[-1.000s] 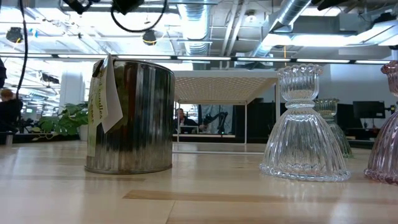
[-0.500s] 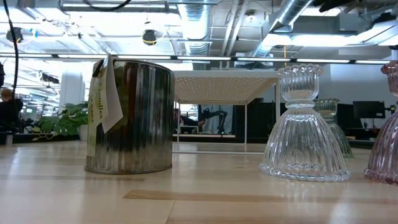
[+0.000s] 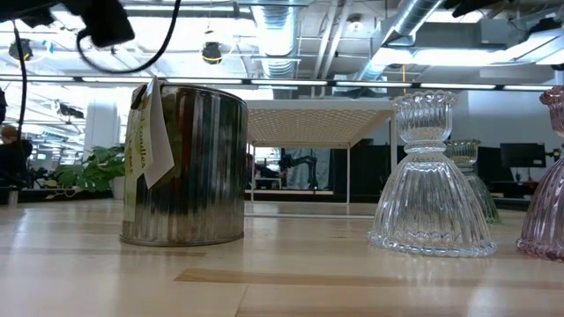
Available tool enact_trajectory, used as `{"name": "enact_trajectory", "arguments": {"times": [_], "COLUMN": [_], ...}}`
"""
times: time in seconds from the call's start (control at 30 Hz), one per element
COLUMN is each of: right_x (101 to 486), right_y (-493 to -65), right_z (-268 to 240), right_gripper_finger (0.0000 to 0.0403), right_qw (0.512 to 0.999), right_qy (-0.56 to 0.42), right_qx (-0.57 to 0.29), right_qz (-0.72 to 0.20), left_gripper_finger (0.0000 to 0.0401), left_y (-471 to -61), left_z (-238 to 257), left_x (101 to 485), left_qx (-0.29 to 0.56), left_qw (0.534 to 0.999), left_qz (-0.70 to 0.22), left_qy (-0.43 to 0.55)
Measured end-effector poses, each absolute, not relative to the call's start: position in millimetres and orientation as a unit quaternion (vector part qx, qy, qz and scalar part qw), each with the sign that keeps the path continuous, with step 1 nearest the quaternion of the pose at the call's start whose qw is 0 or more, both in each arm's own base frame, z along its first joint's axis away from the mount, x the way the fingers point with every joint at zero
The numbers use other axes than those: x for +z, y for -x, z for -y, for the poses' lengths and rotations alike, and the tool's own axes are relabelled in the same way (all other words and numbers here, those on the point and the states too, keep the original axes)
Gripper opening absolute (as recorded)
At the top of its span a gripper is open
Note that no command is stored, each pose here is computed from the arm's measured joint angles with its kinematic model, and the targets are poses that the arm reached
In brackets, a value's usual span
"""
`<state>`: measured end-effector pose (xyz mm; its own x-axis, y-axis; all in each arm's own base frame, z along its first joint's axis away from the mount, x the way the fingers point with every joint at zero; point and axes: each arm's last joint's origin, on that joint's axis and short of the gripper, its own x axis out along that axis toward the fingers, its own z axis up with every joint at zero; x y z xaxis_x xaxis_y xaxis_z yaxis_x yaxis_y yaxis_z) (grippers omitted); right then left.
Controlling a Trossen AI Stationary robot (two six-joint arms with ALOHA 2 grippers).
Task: Pick & Place candle stick holders
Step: Put the left gold candle holder on the shelf
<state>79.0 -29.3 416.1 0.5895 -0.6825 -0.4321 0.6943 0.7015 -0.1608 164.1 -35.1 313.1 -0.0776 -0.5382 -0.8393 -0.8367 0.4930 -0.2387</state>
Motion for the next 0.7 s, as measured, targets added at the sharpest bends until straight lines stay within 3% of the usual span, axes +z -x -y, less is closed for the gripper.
{"name": "enact_trajectory", "arguments": {"times": [0.23,0.7], "right_x": [416,416], "right_y": [-79,-79], "right_z": [29,29], "right_gripper_finger": [0.024,0.024], "right_qw": [0.891,0.892], "right_qy": [-0.013,-0.013], "right_qx": [-0.386,-0.386], "right_qz": [-0.237,-0.237], "left_gripper_finger": [0.0153,0.0211], "left_y": [-155,-142], "left_z": [37,38], "left_x": [290,272], "left_qx": [0.1,0.029], "left_qw": [0.438,0.414], "left_qz": [-0.755,-0.777], "left_qy": [0.478,0.474]}}
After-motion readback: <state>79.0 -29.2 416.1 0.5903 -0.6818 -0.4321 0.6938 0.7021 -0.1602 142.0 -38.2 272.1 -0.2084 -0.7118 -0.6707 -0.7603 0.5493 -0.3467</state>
